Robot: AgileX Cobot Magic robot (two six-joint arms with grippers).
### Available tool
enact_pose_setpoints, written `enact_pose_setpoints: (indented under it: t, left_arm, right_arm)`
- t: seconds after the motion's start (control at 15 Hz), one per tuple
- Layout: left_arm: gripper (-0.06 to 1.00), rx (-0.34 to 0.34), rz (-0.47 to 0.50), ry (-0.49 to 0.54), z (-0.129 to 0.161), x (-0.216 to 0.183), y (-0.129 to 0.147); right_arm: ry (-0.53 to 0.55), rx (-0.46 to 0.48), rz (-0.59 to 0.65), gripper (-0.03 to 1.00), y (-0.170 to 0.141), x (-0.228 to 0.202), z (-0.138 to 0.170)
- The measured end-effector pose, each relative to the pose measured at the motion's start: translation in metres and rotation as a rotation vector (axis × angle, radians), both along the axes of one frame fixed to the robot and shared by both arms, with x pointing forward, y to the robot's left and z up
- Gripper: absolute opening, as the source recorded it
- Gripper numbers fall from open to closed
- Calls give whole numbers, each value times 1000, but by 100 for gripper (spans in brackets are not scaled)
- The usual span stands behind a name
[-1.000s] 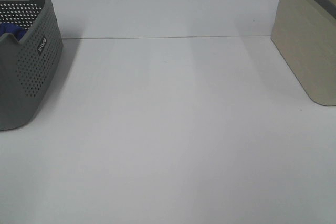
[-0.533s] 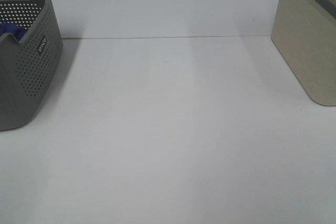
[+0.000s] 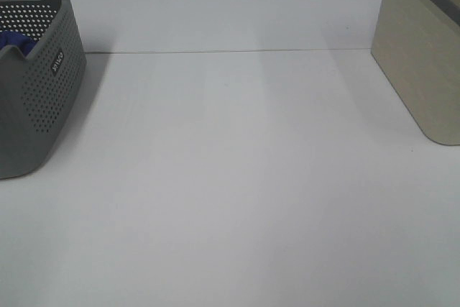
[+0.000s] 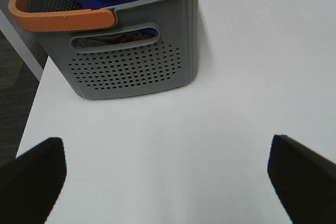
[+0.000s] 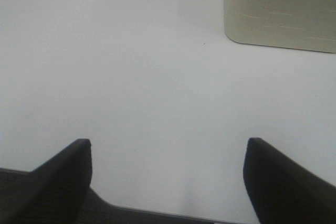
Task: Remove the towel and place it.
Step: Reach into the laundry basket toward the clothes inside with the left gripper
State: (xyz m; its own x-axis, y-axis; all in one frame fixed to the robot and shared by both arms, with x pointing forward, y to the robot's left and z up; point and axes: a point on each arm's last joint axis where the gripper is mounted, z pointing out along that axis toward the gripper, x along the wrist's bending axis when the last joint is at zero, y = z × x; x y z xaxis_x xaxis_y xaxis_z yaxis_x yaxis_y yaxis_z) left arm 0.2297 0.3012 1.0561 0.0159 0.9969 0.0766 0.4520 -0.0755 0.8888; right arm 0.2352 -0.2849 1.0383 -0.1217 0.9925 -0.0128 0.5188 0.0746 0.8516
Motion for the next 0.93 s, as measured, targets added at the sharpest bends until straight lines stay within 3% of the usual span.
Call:
enact_pose_setpoints:
  t: [0.93]
  left_arm:
    - [99,-1,0,0,0,0,0]
  right_arm:
    - [0,0,0,77,0,0,0]
